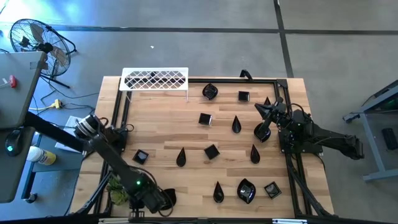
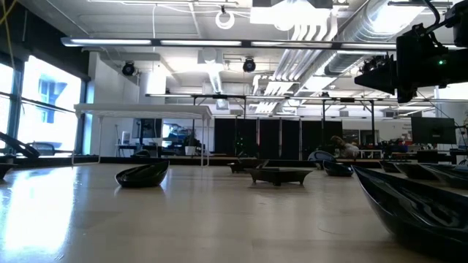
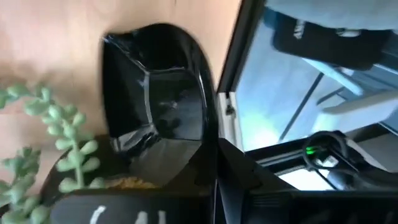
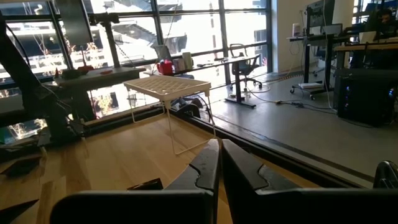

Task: Pick & Place Mini shaped plates
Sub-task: Put the leaf-shaped plate on the shelf

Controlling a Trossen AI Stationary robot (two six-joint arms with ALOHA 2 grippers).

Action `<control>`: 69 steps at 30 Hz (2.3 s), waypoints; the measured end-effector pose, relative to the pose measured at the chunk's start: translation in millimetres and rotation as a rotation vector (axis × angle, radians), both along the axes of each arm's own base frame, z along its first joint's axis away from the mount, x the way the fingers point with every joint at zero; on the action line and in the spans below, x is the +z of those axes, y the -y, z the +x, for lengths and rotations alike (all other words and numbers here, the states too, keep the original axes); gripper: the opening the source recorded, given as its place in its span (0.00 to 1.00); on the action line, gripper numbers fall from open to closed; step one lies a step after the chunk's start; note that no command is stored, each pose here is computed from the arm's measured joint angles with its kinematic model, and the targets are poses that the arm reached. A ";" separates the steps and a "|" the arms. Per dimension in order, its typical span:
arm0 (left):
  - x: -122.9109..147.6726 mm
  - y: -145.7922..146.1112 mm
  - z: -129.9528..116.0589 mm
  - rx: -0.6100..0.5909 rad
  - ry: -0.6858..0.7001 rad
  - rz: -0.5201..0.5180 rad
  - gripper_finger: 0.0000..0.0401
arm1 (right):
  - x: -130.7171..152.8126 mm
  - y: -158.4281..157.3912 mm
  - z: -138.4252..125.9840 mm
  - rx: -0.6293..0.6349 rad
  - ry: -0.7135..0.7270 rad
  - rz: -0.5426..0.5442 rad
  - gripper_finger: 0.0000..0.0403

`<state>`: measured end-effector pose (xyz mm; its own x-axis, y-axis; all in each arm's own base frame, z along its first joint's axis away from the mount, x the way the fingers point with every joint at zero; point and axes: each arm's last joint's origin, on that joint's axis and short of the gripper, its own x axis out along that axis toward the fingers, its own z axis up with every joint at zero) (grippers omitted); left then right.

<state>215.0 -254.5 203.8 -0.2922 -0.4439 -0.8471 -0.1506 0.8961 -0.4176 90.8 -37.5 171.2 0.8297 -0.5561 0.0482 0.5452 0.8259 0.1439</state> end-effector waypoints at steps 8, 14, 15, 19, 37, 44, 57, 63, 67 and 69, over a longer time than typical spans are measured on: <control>-1.0 30.8 1.9 0.025 -0.038 -0.231 0.00 | 0.1 0.0 0.0 0.000 0.001 0.000 0.03; 23.3 56.7 -2.8 0.017 -0.060 -0.380 0.00 | 0.2 0.0 0.0 0.000 0.002 -0.001 0.03; 27.6 58.4 -1.3 0.022 -0.032 -0.382 0.00 | 0.2 0.0 0.0 0.000 0.002 -0.001 0.03; 35.8 53.5 8.3 0.118 0.107 -0.256 0.00 | 0.1 0.0 0.0 0.000 0.002 -0.001 0.03; 27.8 96.6 11.0 0.044 0.093 -0.258 0.00 | 0.3 0.0 0.0 0.000 0.003 -0.001 0.03; 55.9 85.7 19.5 0.115 0.187 -0.096 0.00 | 0.0 0.0 0.0 -0.001 0.001 0.000 0.03; 83.5 2.7 46.6 0.021 0.400 0.217 0.00 | 0.0 0.0 0.0 0.000 0.001 0.000 0.03; 119.6 -63.0 58.4 -0.034 0.589 0.400 0.00 | 0.1 0.0 0.0 -0.001 0.001 0.000 0.03; 133.5 -117.7 64.6 -0.035 0.576 0.545 0.00 | 0.0 0.0 0.0 -0.001 0.001 0.000 0.03; 141.6 -145.2 64.1 -0.025 0.572 0.629 0.00 | 0.1 0.0 0.0 -0.001 0.001 0.000 0.03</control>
